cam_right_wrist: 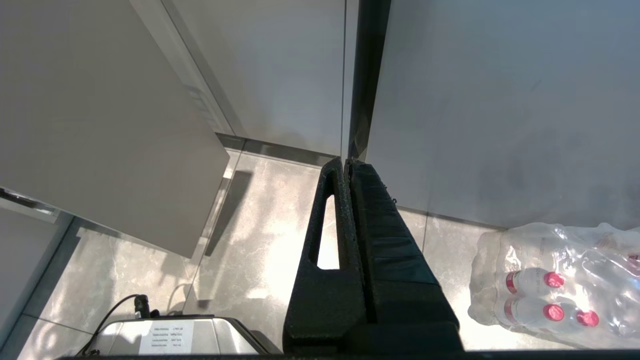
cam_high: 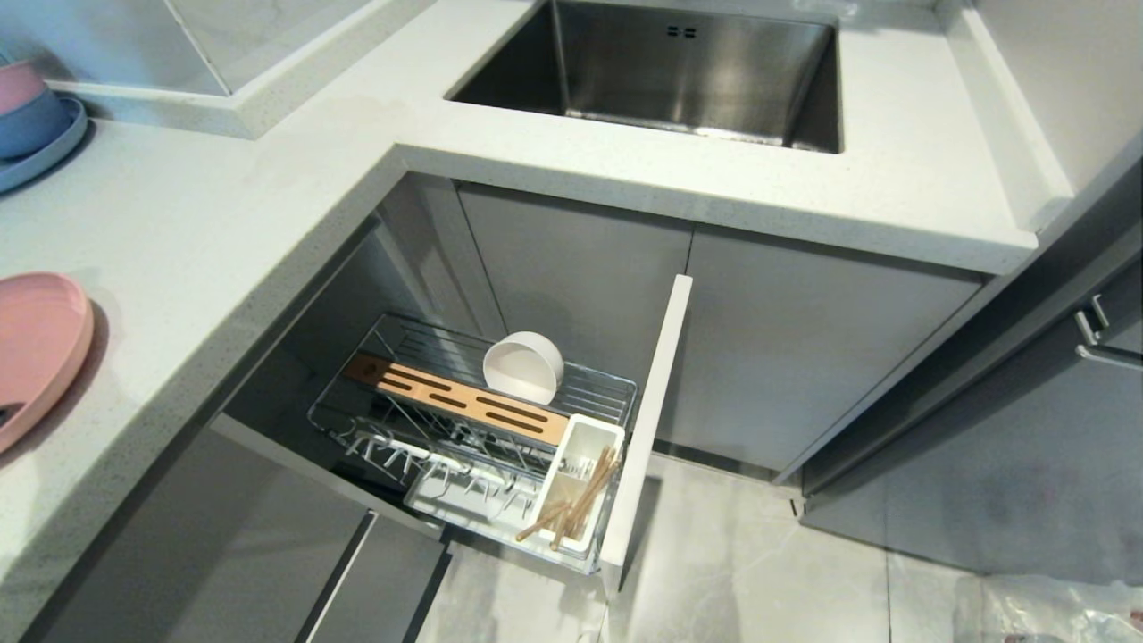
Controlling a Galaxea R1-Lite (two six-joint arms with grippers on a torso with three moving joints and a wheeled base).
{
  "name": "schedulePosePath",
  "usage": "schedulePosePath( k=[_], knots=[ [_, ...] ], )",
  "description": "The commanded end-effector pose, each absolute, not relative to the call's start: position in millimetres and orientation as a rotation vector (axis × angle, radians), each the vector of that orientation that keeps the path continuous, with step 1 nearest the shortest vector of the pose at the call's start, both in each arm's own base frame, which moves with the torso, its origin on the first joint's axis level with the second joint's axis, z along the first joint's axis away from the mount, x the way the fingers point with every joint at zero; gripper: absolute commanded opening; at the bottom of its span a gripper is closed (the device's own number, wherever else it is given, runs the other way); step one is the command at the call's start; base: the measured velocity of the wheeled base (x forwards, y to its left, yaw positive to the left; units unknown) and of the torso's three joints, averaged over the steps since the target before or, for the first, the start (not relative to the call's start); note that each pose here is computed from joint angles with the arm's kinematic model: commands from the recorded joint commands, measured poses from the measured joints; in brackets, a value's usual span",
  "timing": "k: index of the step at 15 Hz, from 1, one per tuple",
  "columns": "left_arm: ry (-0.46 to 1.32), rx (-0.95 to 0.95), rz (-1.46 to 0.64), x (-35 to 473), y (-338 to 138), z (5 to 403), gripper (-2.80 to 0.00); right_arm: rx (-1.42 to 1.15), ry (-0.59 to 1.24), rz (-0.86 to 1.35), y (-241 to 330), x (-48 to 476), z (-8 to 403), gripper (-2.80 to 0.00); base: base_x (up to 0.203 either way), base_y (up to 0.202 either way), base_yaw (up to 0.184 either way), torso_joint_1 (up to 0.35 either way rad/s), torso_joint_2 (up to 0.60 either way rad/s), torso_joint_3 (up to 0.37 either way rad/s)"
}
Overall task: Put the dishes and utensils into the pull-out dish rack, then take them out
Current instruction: Pick up the spoon and place it in the cupboard
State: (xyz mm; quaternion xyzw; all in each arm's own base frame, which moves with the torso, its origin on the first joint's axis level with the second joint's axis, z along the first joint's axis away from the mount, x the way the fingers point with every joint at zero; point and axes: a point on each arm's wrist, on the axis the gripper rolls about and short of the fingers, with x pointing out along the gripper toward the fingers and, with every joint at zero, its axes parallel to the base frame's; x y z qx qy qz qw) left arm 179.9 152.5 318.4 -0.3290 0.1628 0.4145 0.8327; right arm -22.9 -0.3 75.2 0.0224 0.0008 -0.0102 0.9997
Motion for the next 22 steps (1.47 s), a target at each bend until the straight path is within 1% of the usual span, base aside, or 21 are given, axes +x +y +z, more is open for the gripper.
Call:
schedulePosePath(
  k=[1,13,19,20,22],
  knots=[
    [0.368,-0.708,0.884,183,155,312,0.0,0.044,0.004,-0.022,0,-23,75,-2.8,0.0,0.0,0.0,0.0,0.0,0.0],
    [0.394,-0.715,0.882,187,157,297,0.0,0.046,0.004,-0.02,0,-23,75,-2.8,0.0,0.0,0.0,0.0,0.0,0.0],
    [0.399,-0.712,0.881,188,156,296,0.0,0.046,0.004,-0.02,0,-23,75,-2.8,0.0,0.0,0.0,0.0,0.0,0.0],
    [0.404,-0.712,0.88,188,156,295,-2.8,0.045,0.004,-0.021,0,-23,75,-2.8,0.0,0.0,0.0,0.0,0.0,0.0],
    [0.405,-0.712,0.875,189,155,295,-2.8,0.044,0.004,-0.022,0,-23,75,-2.8,0.0,0.0,0.0,0.0,0.0,0.0]
  ],
)
